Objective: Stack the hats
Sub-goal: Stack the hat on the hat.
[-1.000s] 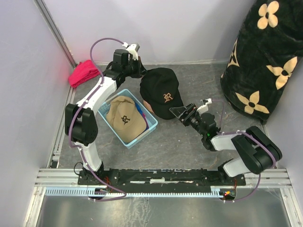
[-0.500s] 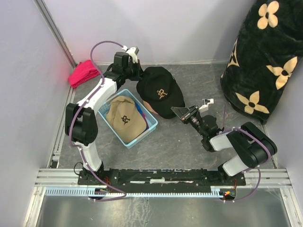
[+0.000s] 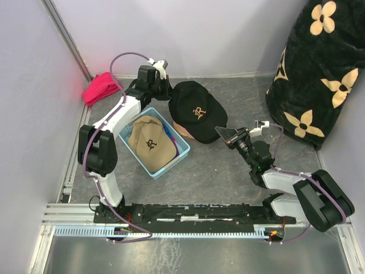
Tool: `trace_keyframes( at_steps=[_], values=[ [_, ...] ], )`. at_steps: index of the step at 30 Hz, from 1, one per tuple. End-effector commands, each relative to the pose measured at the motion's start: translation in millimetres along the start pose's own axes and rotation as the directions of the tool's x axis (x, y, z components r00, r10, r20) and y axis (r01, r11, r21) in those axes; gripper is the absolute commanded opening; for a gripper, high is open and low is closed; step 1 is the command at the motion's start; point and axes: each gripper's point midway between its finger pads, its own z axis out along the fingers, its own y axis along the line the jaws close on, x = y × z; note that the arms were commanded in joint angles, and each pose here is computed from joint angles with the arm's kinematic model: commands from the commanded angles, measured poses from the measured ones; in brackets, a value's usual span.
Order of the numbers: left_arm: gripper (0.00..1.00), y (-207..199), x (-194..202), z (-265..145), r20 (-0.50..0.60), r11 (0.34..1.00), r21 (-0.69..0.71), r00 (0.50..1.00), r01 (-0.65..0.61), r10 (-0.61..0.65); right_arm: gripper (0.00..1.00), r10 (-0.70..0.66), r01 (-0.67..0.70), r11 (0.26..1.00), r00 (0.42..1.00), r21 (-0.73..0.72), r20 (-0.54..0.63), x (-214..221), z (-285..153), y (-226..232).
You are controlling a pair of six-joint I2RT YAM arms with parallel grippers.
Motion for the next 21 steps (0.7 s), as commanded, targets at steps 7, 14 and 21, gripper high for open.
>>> trace_keyframes(
  at_steps=[7, 14, 21],
  values=[
    [0.03, 3, 26, -8, -0.07, 0.999, -0.024, 0.997, 0.022, -0.024, 0.08, 0.073, -0.116, 0.954, 0.984, 0.277, 0.161, -31, -13, -60],
    [0.03, -1, 22, -10, -0.058, 1.0, -0.021, 0.998, 0.017, -0.019, 0.05, 0.144, -0.21, 0.913, 0.968, 0.35, 0.204, -35, -11, -84],
    [0.03, -8, 23, -8, -0.06, 1.0, -0.017, 0.998, 0.008, -0.009, 0.02, 0.165, -0.263, 0.851, 0.956, 0.454, 0.243, -48, -22, -115]
  ],
)
